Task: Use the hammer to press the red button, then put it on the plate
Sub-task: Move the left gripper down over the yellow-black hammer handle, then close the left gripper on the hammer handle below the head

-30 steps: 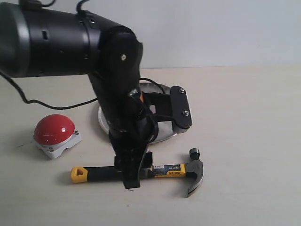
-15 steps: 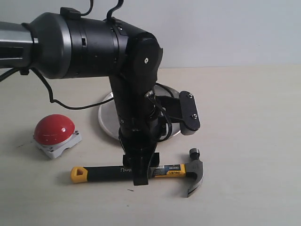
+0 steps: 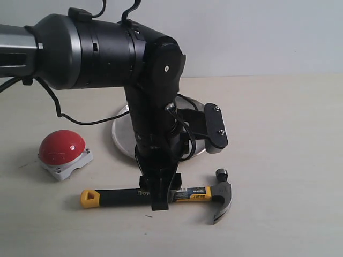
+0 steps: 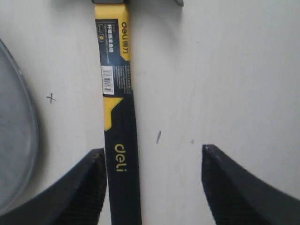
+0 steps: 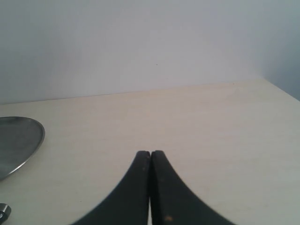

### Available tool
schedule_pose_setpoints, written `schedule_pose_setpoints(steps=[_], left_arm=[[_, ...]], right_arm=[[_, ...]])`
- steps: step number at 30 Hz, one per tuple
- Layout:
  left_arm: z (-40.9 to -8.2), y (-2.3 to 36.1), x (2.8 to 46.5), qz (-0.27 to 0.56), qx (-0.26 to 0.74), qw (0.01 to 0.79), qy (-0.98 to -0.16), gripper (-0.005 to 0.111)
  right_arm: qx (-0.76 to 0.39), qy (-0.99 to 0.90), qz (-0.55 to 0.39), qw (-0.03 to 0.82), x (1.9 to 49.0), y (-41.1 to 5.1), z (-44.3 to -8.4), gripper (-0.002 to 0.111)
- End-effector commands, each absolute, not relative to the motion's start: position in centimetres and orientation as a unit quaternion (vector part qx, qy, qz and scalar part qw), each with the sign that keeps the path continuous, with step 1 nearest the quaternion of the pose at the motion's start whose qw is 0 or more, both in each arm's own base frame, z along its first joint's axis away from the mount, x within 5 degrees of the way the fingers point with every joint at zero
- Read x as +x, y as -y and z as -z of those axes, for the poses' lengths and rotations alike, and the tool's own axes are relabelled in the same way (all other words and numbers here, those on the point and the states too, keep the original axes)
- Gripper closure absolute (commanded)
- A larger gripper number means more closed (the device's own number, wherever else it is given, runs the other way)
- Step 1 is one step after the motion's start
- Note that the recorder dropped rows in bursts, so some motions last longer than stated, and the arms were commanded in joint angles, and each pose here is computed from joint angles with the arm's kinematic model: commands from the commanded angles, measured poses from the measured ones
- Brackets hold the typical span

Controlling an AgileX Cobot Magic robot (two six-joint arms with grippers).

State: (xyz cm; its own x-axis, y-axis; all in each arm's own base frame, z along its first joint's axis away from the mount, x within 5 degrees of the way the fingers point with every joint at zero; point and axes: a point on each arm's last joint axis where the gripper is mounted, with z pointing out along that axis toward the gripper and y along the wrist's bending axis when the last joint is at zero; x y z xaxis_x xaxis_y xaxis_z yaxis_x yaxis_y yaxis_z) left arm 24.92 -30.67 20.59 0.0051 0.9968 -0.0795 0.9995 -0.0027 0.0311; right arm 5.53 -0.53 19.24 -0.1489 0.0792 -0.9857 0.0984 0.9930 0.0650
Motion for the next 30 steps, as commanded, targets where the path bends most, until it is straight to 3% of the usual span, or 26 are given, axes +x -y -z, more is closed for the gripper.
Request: schedule_pose_setpoints(steps=[1,18,26,30], left_arm=[[-20.9,30.8,24.8,0.017,0.707,0.039,-0.706,0.049],[-20.4,31.9,25.3,0.037,0.690,0.061,-0.721,0.049],[-16.8,34.4,27.3,0.034,0.684,0.031,-0.728,0.049],[-15.4,35.6,28.3,0.034,0.685,0.034,-0.727,0.061]], right_arm=[[0.057,-0.755,0.014,0.654,5.5,0.6,-19.2,0.108],[0.057,-0.755,0.014,0.653,5.5,0.6,-19.2,0.108],[0.057,-0.755,0.014,0.653,5.5,0.6,-19.2,0.108],[0.057,-0.755,0.014,0.653,5.5,0.6,-19.2,0.108]])
